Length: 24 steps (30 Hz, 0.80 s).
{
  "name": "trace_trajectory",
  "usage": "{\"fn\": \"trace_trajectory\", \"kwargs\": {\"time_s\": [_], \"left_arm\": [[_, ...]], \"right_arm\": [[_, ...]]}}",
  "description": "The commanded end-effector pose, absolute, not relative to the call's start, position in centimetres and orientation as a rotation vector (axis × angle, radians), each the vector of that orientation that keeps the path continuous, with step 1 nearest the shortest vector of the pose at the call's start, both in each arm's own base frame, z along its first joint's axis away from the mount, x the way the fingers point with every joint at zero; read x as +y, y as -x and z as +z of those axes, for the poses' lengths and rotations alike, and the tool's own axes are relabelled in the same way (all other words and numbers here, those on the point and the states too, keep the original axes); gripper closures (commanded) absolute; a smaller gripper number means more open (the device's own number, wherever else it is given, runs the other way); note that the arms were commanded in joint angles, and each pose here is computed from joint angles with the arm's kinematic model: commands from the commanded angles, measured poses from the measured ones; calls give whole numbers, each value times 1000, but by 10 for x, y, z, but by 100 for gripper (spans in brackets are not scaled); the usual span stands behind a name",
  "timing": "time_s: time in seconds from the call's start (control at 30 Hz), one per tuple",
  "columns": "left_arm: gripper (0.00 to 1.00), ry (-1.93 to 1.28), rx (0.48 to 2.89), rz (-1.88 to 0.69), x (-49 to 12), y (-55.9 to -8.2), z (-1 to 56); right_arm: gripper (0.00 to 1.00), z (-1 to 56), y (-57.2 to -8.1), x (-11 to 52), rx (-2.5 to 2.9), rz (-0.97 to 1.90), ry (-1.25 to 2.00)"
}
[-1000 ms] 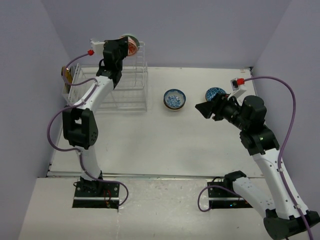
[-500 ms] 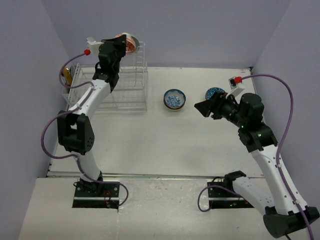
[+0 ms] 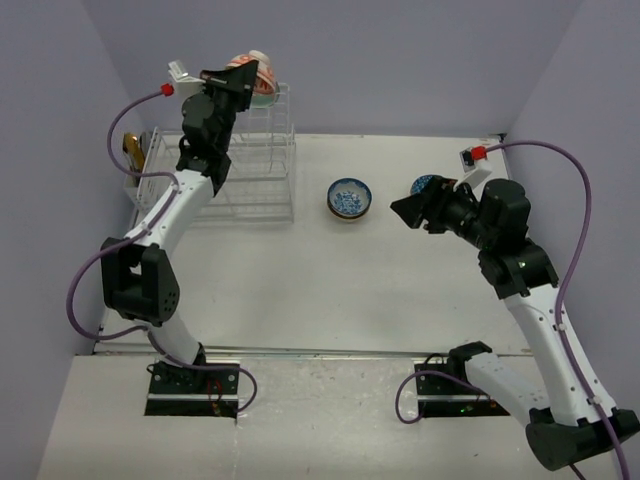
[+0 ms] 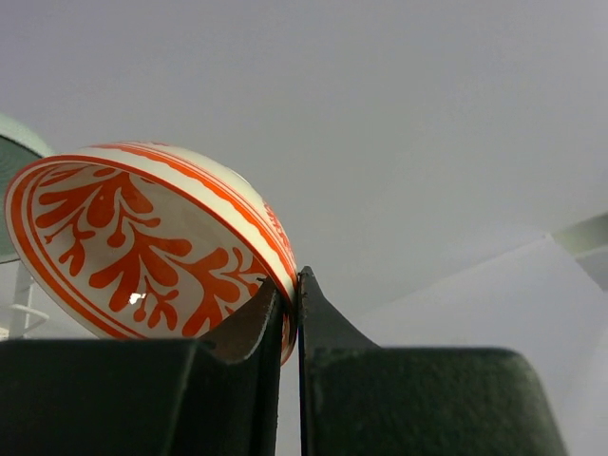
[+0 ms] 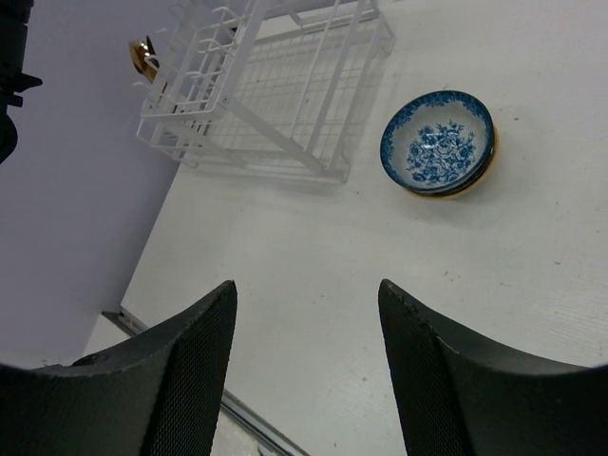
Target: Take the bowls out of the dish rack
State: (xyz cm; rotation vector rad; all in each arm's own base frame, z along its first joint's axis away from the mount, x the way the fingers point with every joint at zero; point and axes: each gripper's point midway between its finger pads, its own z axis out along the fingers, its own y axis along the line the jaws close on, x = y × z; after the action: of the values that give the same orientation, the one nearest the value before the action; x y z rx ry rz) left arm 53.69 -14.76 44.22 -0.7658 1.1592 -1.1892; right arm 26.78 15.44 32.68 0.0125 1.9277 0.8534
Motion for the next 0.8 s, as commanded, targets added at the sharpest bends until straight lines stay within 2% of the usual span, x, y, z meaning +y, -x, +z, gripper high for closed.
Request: {"fn": "trace_trajectory", "kwargs": {"time_s": [0.0, 0.17, 0.37, 0.4, 0.57, 0.77], "left_arm": [[100, 357, 965, -1271, -171, -458, 549], [100, 74, 963, -1150, -198, -407, 582], [100, -210, 1047, -1033, -241, -363, 581], [100, -333, 1065, -993, -263, -353, 571], [100, -535, 1297, -849, -308, -327, 491], [100, -923, 1548, -629, -342, -284, 341]], "right_arm": [[38, 351, -270, 145, 1872, 801, -18], [38, 363, -264, 140, 1853, 787, -24], [38, 372, -258, 132, 1842, 762, -38], [38, 376, -258, 130, 1834, 756, -41], [38, 386, -253, 115, 1832, 685, -90], [37, 385, -246, 102, 1902, 598, -107]]}}
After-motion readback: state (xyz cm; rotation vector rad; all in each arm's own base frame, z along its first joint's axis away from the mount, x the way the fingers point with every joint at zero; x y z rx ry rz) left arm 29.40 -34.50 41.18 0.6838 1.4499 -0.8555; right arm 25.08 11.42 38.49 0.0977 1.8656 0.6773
